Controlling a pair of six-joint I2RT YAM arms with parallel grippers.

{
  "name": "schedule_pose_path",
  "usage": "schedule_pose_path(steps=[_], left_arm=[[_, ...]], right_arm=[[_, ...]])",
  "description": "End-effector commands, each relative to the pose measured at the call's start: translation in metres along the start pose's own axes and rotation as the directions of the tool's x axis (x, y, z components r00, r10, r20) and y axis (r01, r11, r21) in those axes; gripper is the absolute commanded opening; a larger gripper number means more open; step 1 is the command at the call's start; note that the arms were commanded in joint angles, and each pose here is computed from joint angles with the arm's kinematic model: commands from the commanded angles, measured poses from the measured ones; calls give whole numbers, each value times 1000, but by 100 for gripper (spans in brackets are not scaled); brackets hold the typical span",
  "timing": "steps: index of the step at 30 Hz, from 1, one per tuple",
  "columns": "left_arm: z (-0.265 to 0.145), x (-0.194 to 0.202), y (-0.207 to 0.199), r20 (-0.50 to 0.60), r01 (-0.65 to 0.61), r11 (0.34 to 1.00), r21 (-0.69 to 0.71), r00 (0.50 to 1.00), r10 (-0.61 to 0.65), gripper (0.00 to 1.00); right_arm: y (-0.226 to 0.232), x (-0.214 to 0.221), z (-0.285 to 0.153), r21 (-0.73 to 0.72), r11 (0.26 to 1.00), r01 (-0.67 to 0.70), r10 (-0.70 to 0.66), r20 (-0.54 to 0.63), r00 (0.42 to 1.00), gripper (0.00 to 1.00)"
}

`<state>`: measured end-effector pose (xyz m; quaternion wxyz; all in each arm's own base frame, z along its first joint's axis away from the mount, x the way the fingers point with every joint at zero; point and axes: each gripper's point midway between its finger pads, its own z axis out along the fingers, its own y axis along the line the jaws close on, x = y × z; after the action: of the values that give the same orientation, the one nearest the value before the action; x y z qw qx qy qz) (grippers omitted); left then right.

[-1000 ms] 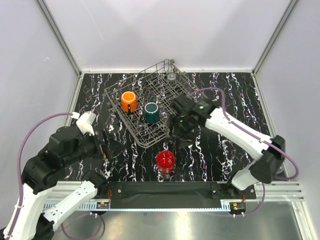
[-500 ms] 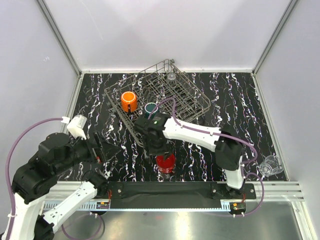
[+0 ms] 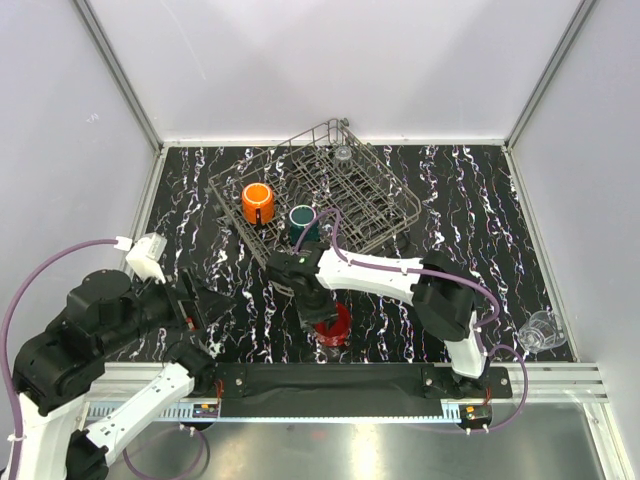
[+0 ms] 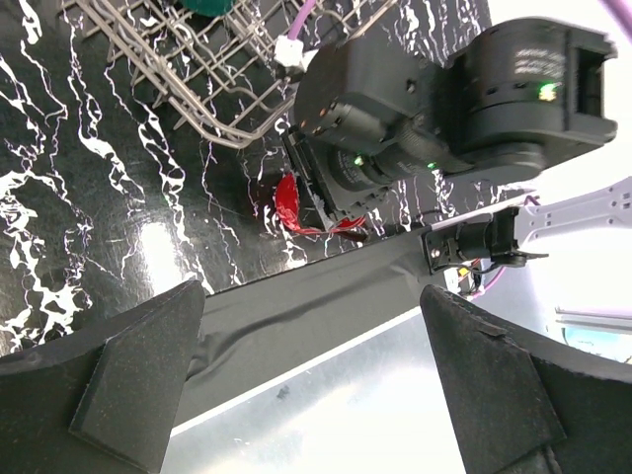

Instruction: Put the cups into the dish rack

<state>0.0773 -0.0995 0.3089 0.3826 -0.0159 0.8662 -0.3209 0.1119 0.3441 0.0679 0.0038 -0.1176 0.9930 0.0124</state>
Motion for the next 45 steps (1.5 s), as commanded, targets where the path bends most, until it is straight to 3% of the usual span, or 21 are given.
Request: schedule_pose_path(steps=[1,9,11,15,21,27,33,37,38,40,41,45], left_arm=[[-8,-12,-5,52,-20,1000,15,998,19,99],[-10,-13,-10,60,-15,999,39,998,13,98],[-8,-14,-12,61,-8,999,48,998,5,98],[-1,-13,-17,47,-3,997,75,999,-1,98],[13,-10,-24,14,7,993,114,1000,-9,99],[24,-8,-51,-27,3,968,253,1000,4,99],[24,-13,-72,-23,-23,932,362,999,34,99],[15,-20,-98,11,-38,867,497,999,38,99],[15,-21,-101,19,-40,858,511,999,35,99],[11,-27,-109,45,-53,836,546,998,33,99],[9,-31,-112,62,-63,829,556,997,35,99],[10,-38,-120,78,-63,809,584,997,21,99]], right_arm=[[-4,-4,6,37,999,13,-15,50,999,40],[-19,1,-1,50,999,6,-10,84,996,15],[-24,0,-11,43,999,-11,6,115,993,13],[-35,-2,-38,27,999,-47,41,186,982,0],[-54,-7,-87,8,996,-85,79,293,953,0],[-60,-16,-144,-62,994,-85,103,396,912,0],[-50,-47,-226,-301,951,-69,216,491,844,0],[-36,-59,-282,-604,796,-31,358,429,829,0],[-29,-71,-304,-690,724,3,404,428,808,0],[-21,-64,-331,-797,602,51,426,375,823,0],[-19,-73,-356,-845,525,104,466,388,795,0],[-5,-56,-414,-945,233,231,454,316,833,0]])
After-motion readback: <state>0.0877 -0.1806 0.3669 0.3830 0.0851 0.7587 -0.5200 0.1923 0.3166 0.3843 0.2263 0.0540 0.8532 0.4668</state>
